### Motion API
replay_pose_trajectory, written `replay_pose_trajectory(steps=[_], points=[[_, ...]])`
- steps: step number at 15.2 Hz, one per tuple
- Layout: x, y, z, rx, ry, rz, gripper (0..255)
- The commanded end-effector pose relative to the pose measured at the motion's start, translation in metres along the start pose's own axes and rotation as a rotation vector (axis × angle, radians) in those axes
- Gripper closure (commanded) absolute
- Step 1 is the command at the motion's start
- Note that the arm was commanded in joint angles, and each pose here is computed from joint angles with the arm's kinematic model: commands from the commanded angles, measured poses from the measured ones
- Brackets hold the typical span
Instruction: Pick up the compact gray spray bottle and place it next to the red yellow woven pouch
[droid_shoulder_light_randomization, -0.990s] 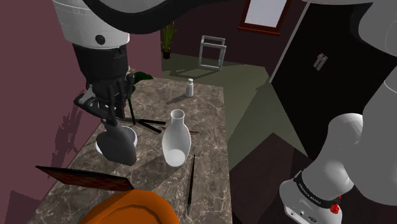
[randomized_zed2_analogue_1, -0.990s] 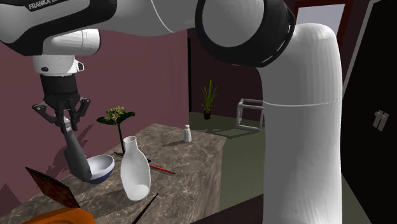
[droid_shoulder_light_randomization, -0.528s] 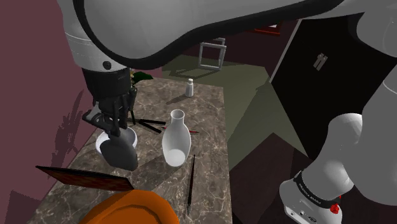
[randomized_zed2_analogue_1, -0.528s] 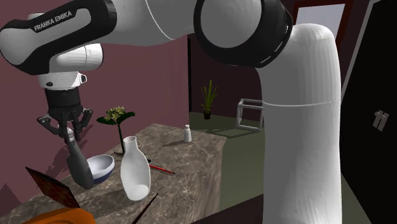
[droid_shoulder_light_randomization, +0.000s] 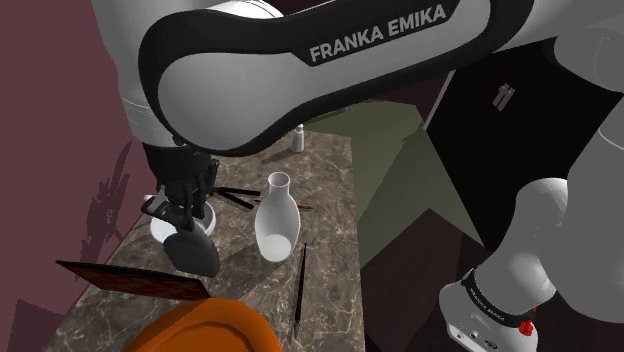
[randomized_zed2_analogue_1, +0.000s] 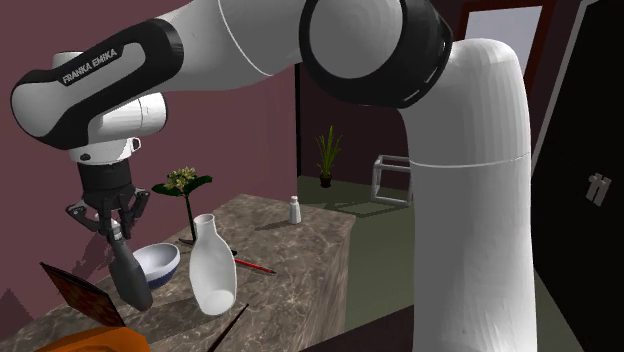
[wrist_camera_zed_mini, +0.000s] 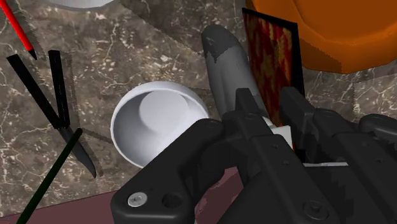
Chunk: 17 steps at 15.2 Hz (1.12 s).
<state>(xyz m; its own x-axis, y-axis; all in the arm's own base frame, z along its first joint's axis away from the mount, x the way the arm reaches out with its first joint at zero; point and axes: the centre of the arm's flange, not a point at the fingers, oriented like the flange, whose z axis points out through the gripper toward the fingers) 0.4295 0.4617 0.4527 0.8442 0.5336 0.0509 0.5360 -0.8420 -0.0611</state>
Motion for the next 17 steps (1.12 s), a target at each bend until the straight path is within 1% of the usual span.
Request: replay_pose_trajectory(steps=[1,3,10,11,16,17], points=[[-0.001,0.001,0.011,0.000,0.001,0.000,255],[-0.002,0.002,0.023,0.000,0.001,0.000,255],[-0.002,0.002,0.023,0.000,0.001,0.000,255],[-0.002,0.002,0.023,0.000,0.001,0.000,0],[-0.002,0.002,0.023,0.000,0.001,0.000,0],[-0.002,0.002,0.010,0.000,0.001,0.000,0]])
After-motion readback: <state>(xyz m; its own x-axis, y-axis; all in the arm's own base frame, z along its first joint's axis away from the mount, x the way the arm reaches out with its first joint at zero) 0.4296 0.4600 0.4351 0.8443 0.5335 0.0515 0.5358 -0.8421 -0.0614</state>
